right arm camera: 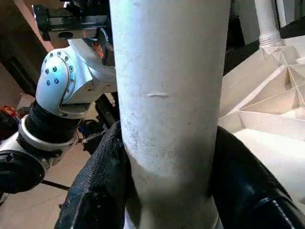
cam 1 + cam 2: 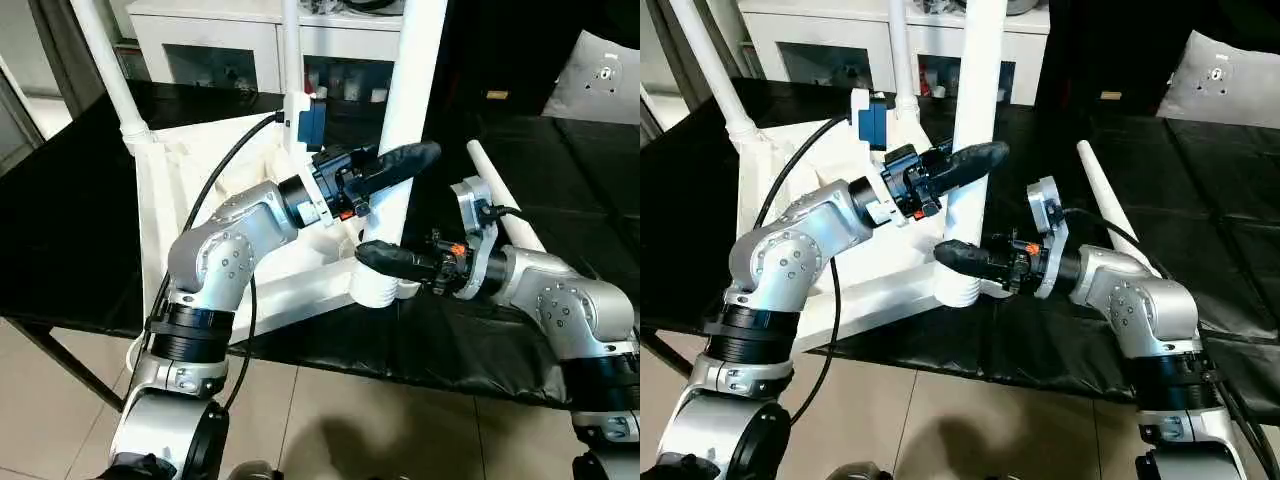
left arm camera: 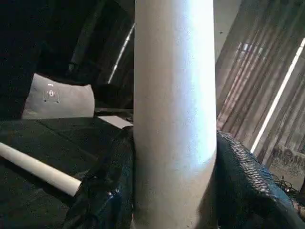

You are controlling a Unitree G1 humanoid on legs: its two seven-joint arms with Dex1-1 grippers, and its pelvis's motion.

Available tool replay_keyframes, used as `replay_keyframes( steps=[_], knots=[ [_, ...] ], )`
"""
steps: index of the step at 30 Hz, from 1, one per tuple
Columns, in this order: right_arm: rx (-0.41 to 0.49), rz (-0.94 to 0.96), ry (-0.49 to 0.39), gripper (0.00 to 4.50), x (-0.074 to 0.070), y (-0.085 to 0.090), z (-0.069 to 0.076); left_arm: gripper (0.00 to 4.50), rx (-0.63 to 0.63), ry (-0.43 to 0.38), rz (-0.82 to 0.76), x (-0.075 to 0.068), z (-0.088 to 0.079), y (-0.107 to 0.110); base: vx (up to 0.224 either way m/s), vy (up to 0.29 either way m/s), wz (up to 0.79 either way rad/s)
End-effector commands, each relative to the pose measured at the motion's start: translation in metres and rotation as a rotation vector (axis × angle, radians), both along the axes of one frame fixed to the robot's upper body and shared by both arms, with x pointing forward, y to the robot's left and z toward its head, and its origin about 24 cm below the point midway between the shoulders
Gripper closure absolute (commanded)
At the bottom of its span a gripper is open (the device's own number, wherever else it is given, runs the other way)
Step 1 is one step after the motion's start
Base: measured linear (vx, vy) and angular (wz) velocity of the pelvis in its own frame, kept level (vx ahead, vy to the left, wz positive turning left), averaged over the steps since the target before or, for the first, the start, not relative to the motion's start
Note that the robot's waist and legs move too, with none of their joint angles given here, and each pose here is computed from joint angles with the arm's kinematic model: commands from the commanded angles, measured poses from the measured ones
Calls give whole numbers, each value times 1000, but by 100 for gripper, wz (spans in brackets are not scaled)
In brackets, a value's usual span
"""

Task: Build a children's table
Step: Pick table leg

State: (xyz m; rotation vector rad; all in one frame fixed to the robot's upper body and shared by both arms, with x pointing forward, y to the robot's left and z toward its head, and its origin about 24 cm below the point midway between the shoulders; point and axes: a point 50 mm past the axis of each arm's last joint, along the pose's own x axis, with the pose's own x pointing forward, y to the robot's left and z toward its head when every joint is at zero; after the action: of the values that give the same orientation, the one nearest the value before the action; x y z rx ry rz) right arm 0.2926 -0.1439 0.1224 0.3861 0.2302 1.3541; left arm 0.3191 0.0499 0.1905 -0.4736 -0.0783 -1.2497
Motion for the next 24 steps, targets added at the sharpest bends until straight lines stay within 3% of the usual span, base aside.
replay_keyframes(
  steps=[1, 4, 5, 7, 11, 16, 20, 22, 23, 24],
  knots=[
    [-11, 6, -8, 256, -2, 3, -1, 264, 21, -5, 38, 3, -3, 2, 0, 0, 0],
    [-17, -24, -24, 256, 0, 4, -2, 264, 23, 1, 71, 5, -3, 3, 0, 0, 0],
    [-19, -32, -29, 256, 1, 4, -2, 194, 19, 8, 76, 5, -3, 3, 0, 0, 0],
    [-38, -97, -69, 256, 7, 6, 0, 194, 12, 9, 140, 9, -3, 5, 0, 0, 0],
    [-59, -196, -120, 257, 14, 10, 2, 147, 32, -66, 232, 9, -1, 10, 0, 0, 0],
    [-109, -334, -183, 257, 24, 19, -2, 141, 53, -131, 362, 11, 1, 14, 0, 0, 0],
    [-119, -506, -219, 257, 34, 33, -5, 141, 112, -213, 519, 12, 0, 1, 0, 0, 0],
    [-121, -522, -220, 257, 35, 35, -5, 141, 125, -203, 548, 12, -2, -2, 0, 0, 0],
    [-121, -560, -232, 257, 36, 41, -6, 170, 136, -171, 614, 15, -7, -7, 0, 0, 0],
    [-119, -571, -232, 257, 35, 44, -6, 170, 140, -165, 632, 16, -9, -9, 0, 0, 0]
  ],
)
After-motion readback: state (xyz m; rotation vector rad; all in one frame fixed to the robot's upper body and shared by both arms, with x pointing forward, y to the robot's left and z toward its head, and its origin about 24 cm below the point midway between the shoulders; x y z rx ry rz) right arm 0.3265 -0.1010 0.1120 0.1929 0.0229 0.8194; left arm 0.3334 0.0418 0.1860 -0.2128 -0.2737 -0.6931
